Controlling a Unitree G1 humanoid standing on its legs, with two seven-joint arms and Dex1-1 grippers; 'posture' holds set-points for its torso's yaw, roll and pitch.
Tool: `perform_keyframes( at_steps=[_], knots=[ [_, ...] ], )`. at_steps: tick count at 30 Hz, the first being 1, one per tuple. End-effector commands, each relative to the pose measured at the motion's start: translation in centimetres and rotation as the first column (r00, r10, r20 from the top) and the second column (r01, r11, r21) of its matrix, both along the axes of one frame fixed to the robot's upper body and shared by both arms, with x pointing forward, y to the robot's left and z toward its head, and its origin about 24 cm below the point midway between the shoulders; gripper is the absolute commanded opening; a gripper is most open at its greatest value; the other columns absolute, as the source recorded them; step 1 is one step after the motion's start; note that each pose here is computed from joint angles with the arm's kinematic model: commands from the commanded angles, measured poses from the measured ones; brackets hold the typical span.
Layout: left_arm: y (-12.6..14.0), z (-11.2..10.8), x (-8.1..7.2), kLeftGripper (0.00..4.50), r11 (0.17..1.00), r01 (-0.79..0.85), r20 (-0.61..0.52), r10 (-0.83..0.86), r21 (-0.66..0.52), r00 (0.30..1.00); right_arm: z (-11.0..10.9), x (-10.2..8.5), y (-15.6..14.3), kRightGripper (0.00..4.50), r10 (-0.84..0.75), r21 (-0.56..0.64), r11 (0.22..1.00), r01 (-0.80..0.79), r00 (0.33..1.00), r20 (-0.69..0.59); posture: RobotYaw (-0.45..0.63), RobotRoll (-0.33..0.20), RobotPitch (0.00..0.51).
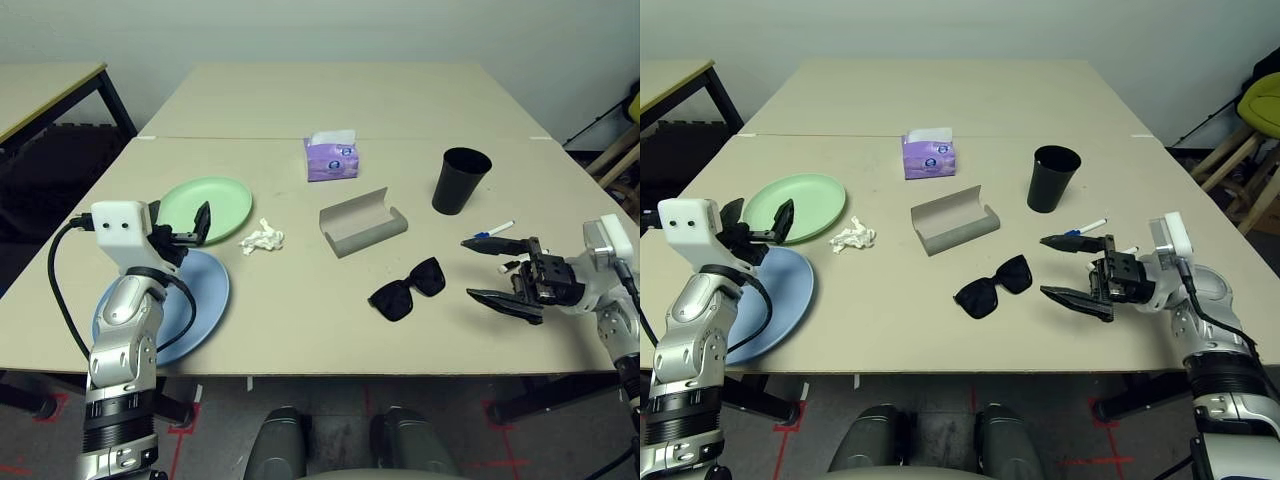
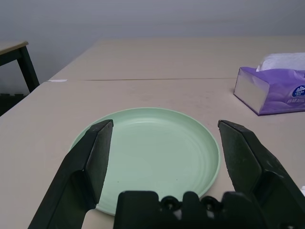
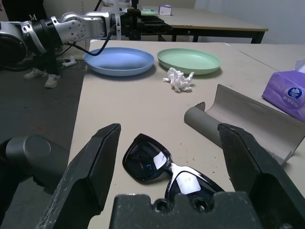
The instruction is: Organize and tidy the items on the table.
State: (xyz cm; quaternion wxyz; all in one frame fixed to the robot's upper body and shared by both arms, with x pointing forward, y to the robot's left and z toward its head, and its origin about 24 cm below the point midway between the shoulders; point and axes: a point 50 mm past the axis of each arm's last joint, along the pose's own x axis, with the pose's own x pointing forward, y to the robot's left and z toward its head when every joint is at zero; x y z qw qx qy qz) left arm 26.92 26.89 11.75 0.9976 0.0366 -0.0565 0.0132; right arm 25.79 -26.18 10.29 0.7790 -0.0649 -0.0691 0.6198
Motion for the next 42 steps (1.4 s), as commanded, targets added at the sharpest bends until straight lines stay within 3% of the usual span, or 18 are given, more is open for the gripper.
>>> perform_keyframes(
  at_steps=[1, 12, 22, 29, 33, 42],
  knots=[
    [-0.1, 0.1, 0.1, 4.50, 1.000, 0.015, -0.009, -0.015, 0.003, 1.000, 0.1, 0.0, -0.2, 4.46, 0.007, -0.014, 1.000, -0.007, 1.000, 0.006, 0.07, 0.000, 0.023],
    [0.1, 0.5, -0.2, 4.50, 0.999, -0.011, -0.053, 0.014, 0.049, 0.999, -0.1, 0.0, -0.1, 4.46, 0.007, -0.019, 1.000, -0.006, 1.000, 0.006, 0.08, 0.000, 0.031],
    [0.7, 3.2, -1.0, 4.50, 0.981, 0.192, -0.147, -0.192, -0.012, 0.970, -0.2, 0.2, -0.1, 4.46, 0.007, -0.025, 1.000, -0.007, 1.000, 0.000, 0.09, 0.000, 0.037],
    [1.9, 4.8, -3.0, 4.50, 0.914, 0.400, -0.306, -0.401, -0.069, 0.863, -0.3, 0.3, 0.0, 4.46, 0.007, -0.032, 0.999, -0.007, 1.000, -0.004, 0.11, 0.000, 0.044],
    [3.1, 5.3, -4.0, 4.50, 0.892, 0.448, -0.385, -0.437, -0.064, 0.813, -0.3, 0.3, -0.1, 4.46, 0.006, -0.035, 0.999, -0.006, 1.000, -0.005, 0.11, 0.000, 0.048],
    [8.7, 4.2, -4.8, 4.50, 0.966, 0.251, -0.586, -0.168, 0.063, 0.793, -0.3, 0.3, -0.3, 4.46, 0.000, -0.048, 0.999, -0.001, 1.000, -0.010, 0.11, 0.000, 0.060]
  ],
)
